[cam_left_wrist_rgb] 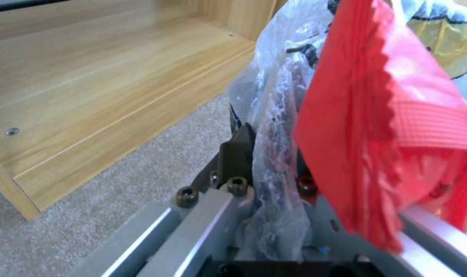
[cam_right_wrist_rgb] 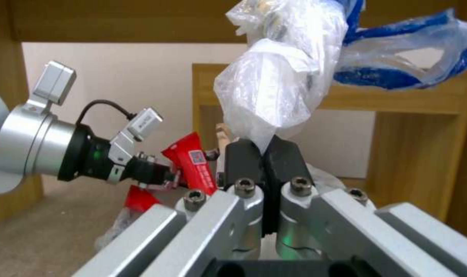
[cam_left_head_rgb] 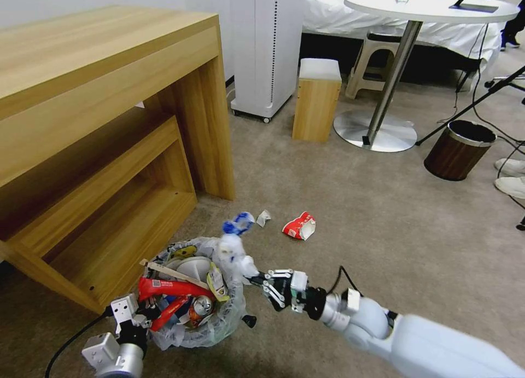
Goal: Pick up the trash bin and place the garbage on the floor into it.
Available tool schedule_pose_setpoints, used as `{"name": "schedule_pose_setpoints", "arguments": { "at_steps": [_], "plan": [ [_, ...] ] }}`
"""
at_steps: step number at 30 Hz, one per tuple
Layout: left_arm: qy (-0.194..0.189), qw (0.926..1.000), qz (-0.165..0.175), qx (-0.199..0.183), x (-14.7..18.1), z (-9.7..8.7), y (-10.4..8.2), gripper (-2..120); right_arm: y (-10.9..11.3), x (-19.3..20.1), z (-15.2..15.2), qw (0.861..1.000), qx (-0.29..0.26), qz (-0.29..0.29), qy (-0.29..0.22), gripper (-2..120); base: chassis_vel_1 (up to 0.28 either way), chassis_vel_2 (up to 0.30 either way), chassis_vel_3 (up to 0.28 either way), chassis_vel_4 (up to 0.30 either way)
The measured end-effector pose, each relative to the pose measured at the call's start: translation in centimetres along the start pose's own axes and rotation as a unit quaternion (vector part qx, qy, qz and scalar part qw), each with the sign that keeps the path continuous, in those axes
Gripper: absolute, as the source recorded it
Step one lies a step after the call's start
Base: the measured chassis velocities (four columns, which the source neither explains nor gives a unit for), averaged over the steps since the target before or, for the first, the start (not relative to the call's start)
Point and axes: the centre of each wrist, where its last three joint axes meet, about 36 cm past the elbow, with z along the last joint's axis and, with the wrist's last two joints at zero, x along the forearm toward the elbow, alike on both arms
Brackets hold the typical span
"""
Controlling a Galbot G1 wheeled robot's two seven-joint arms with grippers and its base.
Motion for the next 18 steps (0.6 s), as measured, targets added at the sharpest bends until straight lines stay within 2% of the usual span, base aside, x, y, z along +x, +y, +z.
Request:
{"name": "schedule_pose_setpoints", "arguments": {
  "at_steps": [5, 18],
  "plan": [
    [-0.002, 1.0, 0.0, -0.001, 0.3, -0.2, -0.1, 1, -0.2, -1.0, 1.0, 0.999, -0.021, -0.01, 0.035, 0, 0.0, 0.0, 0.0, 0.0],
    [-0.005, 1.0, 0.003, 0.003, 0.3, -0.3, -0.3, 1, -1.0, -3.1, 3.0, 0.996, -0.012, -0.047, 0.074, 0, 0.0, 0.0, 0.0, 0.0]
  ]
}}
